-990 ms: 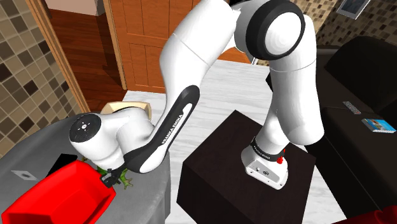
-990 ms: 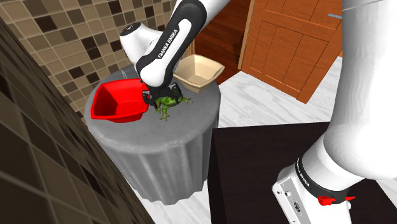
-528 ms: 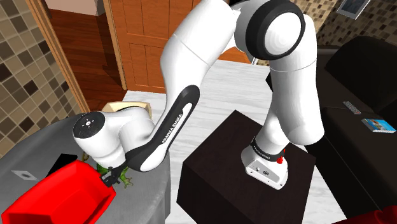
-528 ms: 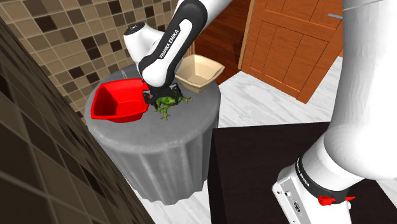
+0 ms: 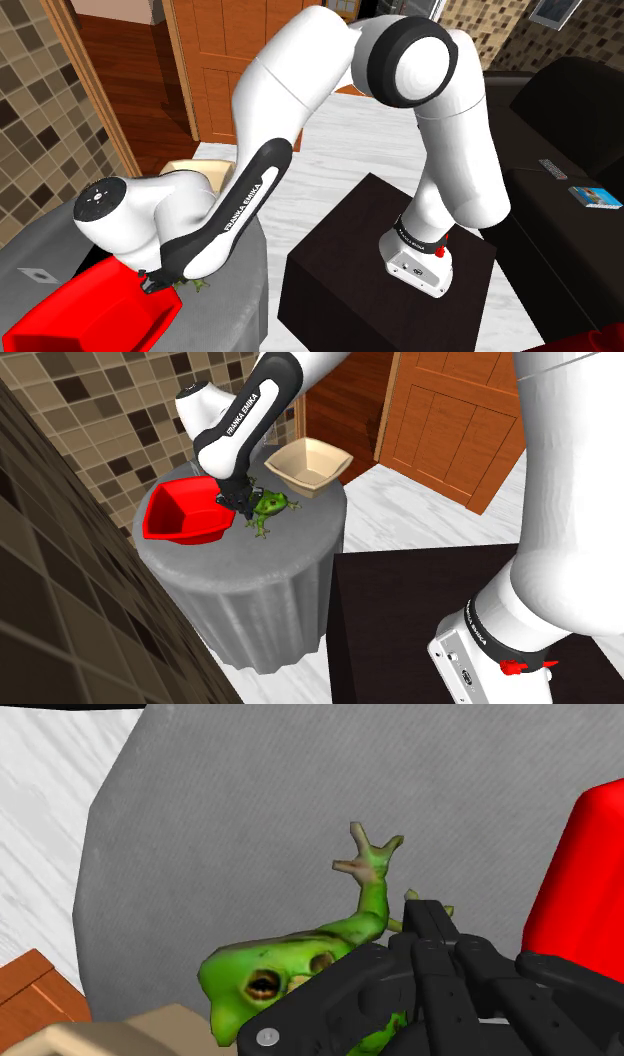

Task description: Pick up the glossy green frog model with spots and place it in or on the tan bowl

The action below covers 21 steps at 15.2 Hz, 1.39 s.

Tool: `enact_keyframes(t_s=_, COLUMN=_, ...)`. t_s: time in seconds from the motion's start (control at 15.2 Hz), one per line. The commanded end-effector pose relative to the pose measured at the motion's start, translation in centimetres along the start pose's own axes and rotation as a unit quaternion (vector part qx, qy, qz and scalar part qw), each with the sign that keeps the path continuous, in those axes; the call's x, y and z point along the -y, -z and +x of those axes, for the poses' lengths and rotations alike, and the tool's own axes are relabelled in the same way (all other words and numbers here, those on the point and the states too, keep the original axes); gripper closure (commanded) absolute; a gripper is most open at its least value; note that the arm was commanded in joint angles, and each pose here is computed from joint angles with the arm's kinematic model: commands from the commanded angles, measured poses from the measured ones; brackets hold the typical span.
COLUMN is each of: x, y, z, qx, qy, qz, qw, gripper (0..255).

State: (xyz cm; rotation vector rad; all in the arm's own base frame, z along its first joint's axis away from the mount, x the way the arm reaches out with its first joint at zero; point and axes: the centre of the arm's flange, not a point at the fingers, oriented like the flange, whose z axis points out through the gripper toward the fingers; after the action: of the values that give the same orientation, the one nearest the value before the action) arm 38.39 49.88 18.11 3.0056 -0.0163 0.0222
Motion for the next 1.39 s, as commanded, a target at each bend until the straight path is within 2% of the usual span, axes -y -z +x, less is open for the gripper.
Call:
enact_keyframes(t_s=0.0, x=0.0, y=0.0, z=0.0, qx=0.000, qy=0.000, qz=0.000, qw=1.0000, gripper=255)
enact_keyframes(t_s=0.07, x=0.0, y=0.0, z=0.0, qx=0.000, qy=0.000, qz=0.000, qw=1.0000, gripper=0)
enact_keyframes(t_s=0.26, x=-4.2, y=-3.1, z=-1.1, qx=-0.002, qy=0.051, qz=0.059, qw=0.9969, gripper=0)
enact_keyframes(t_s=0.33, x=-4.7, y=-3.5, z=-1.2, qx=-0.002, qy=0.057, qz=0.066, qw=0.9962, gripper=0)
enact_keyframes(t_s=0.79, x=-4.2, y=-7.4, z=-1.2, qx=-0.002, qy=0.057, qz=0.066, qw=0.9962, gripper=0)
enact_keyframes(t_s=1.32, x=-4.2, y=-7.4, z=-1.2, qx=-0.002, qy=0.057, qz=0.066, qw=0.9962, gripper=0)
